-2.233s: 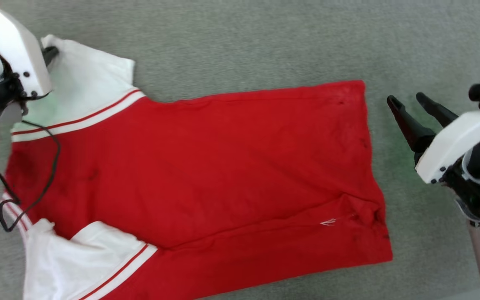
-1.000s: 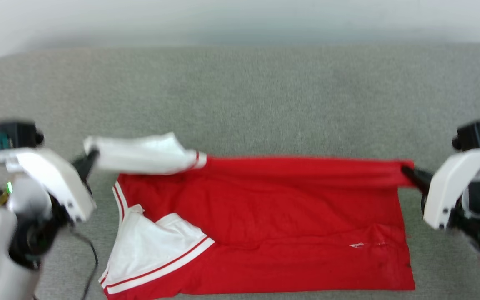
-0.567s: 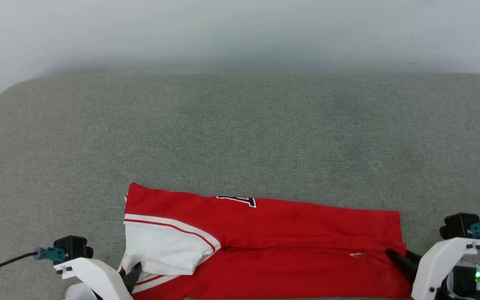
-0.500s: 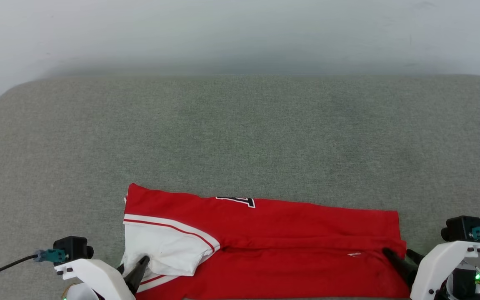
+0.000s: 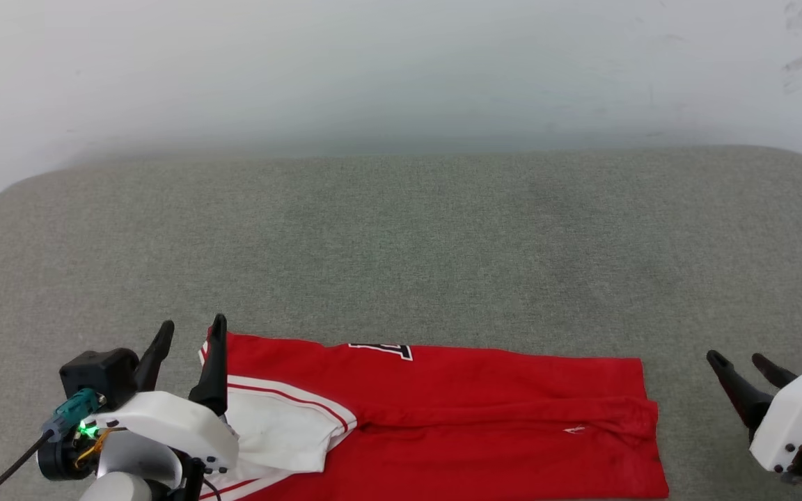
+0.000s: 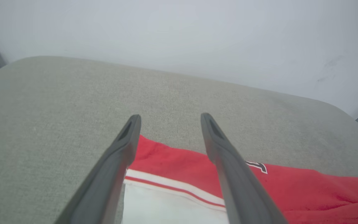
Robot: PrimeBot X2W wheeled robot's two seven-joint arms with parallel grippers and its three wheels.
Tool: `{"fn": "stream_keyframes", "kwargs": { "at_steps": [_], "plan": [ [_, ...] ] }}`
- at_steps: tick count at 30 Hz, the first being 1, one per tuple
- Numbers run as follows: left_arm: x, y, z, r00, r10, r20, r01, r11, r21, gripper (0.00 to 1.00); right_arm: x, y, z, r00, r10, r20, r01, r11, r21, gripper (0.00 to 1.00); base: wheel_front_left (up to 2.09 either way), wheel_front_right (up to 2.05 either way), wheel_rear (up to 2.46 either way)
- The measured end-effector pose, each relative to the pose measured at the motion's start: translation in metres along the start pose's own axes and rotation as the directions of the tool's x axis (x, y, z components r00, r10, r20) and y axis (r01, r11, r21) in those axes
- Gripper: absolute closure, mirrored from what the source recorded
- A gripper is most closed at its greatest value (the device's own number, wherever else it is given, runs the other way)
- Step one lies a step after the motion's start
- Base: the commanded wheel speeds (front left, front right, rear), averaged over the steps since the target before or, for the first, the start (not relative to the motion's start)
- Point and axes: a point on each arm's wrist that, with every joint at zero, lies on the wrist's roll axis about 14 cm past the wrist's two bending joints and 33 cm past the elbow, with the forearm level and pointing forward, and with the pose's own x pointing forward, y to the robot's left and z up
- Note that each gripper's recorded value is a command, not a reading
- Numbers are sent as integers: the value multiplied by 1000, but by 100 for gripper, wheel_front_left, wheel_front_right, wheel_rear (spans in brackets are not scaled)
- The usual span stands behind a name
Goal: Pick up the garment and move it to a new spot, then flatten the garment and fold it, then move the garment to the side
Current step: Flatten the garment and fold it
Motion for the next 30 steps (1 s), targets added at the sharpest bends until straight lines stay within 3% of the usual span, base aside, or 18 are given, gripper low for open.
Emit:
{"fn": "stream_keyframes", "kwargs": {
  "at_steps": [5,12,17,22,23,24,25,30],
  "plan": [
    [-3,-14,35,985,-30,171,11,993,115,0,0,-14,6,995,-40,-91,36,998,-47,0,0,0,0],
    [-10,-23,52,965,-43,260,-5,983,184,0,18,-6,-24,959,-39,-280,20,997,-71,0,0,0,0],
    [-11,-25,51,964,-43,263,-10,981,195,0,39,15,-60,915,12,-403,-20,1000,-15,0,0,0,0],
    [-12,-17,45,969,-15,246,-35,979,198,0,50,34,-98,847,73,-527,-57,997,46,0,0,0,0],
    [-13,-15,44,970,-10,243,-40,979,199,0,51,35,-101,836,78,-543,-62,997,47,8,0,0,0],
    [-14,-14,44,971,-6,240,-43,979,199,0,52,37,-103,829,87,-552,-66,996,58,65,0,0,0],
    [-14,-13,44,971,-4,240,-45,979,198,0,53,39,-103,827,94,-554,-70,995,65,100,0,0,0],
    [-20,-12,43,973,-9,229,-44,973,227,0,49,50,-98,835,121,-537,-104,993,63,100,0,0,0]
  ]
}}
